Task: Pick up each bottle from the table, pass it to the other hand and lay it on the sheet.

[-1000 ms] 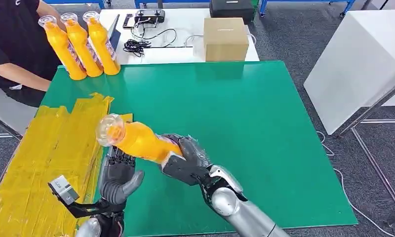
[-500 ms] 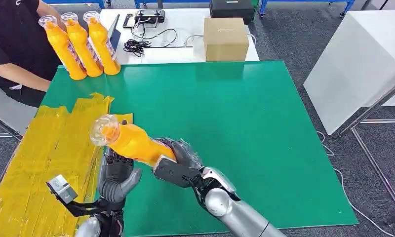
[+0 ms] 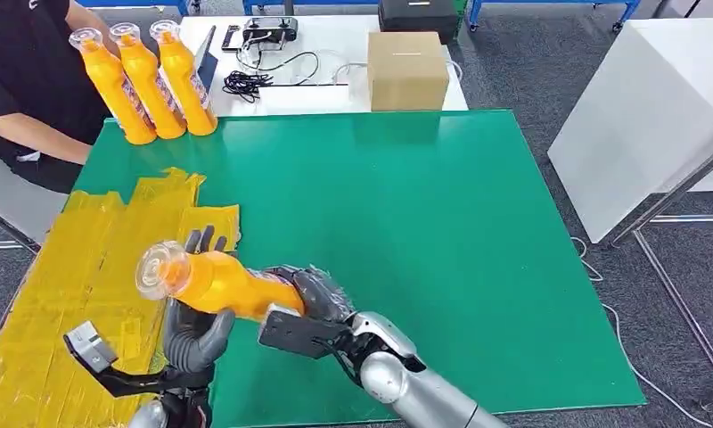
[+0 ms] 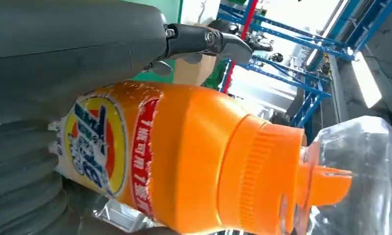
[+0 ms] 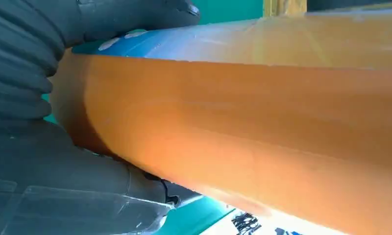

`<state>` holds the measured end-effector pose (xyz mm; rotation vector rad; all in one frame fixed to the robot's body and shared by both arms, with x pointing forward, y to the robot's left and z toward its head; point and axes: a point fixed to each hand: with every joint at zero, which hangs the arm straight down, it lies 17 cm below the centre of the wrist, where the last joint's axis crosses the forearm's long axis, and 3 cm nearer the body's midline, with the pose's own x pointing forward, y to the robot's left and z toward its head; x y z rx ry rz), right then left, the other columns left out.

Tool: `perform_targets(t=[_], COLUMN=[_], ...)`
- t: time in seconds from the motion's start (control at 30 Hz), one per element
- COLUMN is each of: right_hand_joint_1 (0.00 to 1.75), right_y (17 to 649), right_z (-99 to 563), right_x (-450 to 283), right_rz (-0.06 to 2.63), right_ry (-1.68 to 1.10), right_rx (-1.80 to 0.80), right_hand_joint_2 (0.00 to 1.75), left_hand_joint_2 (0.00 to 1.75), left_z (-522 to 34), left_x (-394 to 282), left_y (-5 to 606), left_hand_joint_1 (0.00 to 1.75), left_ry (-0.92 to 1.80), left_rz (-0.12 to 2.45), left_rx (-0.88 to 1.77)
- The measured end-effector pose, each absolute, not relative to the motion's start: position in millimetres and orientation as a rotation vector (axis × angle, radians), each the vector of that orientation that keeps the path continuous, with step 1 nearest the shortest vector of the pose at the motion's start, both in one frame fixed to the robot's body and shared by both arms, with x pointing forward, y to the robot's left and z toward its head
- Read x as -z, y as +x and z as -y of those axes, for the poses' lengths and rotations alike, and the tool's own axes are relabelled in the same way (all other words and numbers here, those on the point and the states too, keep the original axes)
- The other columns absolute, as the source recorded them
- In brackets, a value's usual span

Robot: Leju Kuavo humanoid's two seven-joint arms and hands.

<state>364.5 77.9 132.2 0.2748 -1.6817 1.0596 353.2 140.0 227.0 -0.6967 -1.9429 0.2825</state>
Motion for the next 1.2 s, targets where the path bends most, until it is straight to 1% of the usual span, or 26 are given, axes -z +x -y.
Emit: perform_targets(t=[0.2, 0.33, 0.53, 0.57, 0.6, 0.83, 1.2], right_hand_joint_1=[1.75, 1.75, 1.75, 1.75, 1.75, 1.75, 1.75], right_y=[361.5, 358.4, 351.0, 349.9, 348.6, 347.3, 345.0], right_z=[-80.3, -85.4, -94.2, -95.2, -96.0, -93.4, -92.3], right_x=[-129.5, -127.2, -125.9, -125.7, -124.8, -119.1, -115.2], right_rz=[1.674, 1.674, 1.677, 1.676, 1.673, 1.656, 1.647], right_ry=[0.28, 0.258, 0.253, 0.254, 0.256, 0.255, 0.259], right_rx=[-1.079, -1.14, -1.207, -1.213, -1.22, -1.23, -1.241], right_hand_joint_2=[1.75, 1.75, 1.75, 1.75, 1.75, 1.75, 1.75], left_hand_joint_2=[1.75, 1.75, 1.75, 1.75, 1.75, 1.75, 1.75], left_z=[-142.9, -145.4, -138.9, -137.5, -135.5, -124.3, -120.1], left_x=[-226.8, -224.3, -210.4, -207.5, -204.1, -194.9, -192.3], left_y=[353.3, 353.9, 354.3, 354.5, 354.6, 357.9, 360.9], left_hand_joint_1=[0.0, 0.0, 0.0, 0.23, 1.75, 1.75, 1.75], left_ry=[-0.691, -0.678, -0.596, -0.578, -0.56, -0.52, -0.551], left_rz=[1.945, 1.943, 1.927, 1.927, 1.925, 1.923, 1.917], left_rx=[-0.282, -0.268, -0.105, -0.071, -0.031, 0.134, 0.186])
